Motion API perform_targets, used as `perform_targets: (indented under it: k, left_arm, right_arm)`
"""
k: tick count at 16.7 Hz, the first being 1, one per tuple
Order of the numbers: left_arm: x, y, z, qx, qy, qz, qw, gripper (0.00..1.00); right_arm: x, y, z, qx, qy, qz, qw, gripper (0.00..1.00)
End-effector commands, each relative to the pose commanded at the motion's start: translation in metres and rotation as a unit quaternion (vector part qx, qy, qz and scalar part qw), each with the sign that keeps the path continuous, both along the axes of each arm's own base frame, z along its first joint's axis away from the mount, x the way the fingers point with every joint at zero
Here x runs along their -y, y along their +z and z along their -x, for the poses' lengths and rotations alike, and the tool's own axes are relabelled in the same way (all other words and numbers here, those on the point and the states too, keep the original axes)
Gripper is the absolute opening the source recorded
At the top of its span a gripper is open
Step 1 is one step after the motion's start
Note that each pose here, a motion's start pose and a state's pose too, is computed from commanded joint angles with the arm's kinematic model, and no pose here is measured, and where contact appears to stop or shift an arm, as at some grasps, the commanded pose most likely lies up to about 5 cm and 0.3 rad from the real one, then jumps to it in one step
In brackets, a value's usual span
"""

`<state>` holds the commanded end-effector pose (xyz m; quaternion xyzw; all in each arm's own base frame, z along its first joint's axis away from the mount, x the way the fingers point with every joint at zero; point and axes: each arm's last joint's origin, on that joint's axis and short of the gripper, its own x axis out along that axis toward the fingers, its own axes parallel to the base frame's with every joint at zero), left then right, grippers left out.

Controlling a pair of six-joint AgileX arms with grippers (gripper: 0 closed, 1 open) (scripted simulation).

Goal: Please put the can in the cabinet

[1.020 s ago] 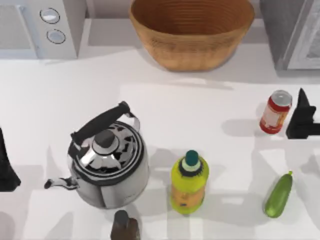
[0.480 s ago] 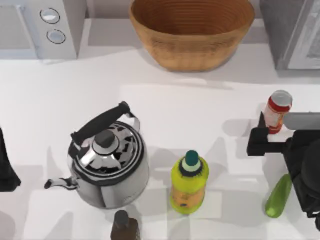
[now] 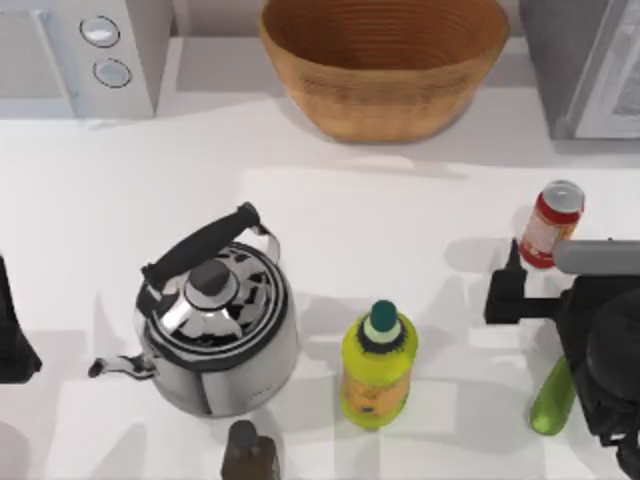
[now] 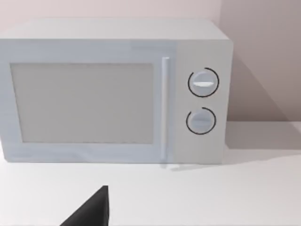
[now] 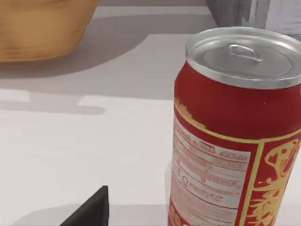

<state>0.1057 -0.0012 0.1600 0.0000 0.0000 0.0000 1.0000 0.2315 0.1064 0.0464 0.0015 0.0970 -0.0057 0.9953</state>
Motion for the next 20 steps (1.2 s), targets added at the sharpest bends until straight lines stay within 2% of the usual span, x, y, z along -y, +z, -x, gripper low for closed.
perform_targets:
  k: [4,12,18,20]
  left_arm:
    - [0.000,0.000,0.000,0.000,0.000,0.000,1.000,1.00]
    - [0.000,0.000,0.000,0.000,0.000,0.000,1.000,1.00]
    - [0.000,0.000,0.000,0.000,0.000,0.000,1.000,1.00]
    - [0.000,0.000,0.000,0.000,0.000,0.000,1.000,1.00]
  right_arm:
    - [0.002,0.003,-0.006,0.001,0.000,0.000,1.000,1.00]
    - [0.001,-0.007,-0.055,0.001,0.000,0.000,1.000,1.00]
    - [0.001,-0.012,-0.059,0.000,0.000,0.000,1.000,1.00]
    - [0.001,-0.012,-0.059,0.000,0.000,0.000,1.000,0.85]
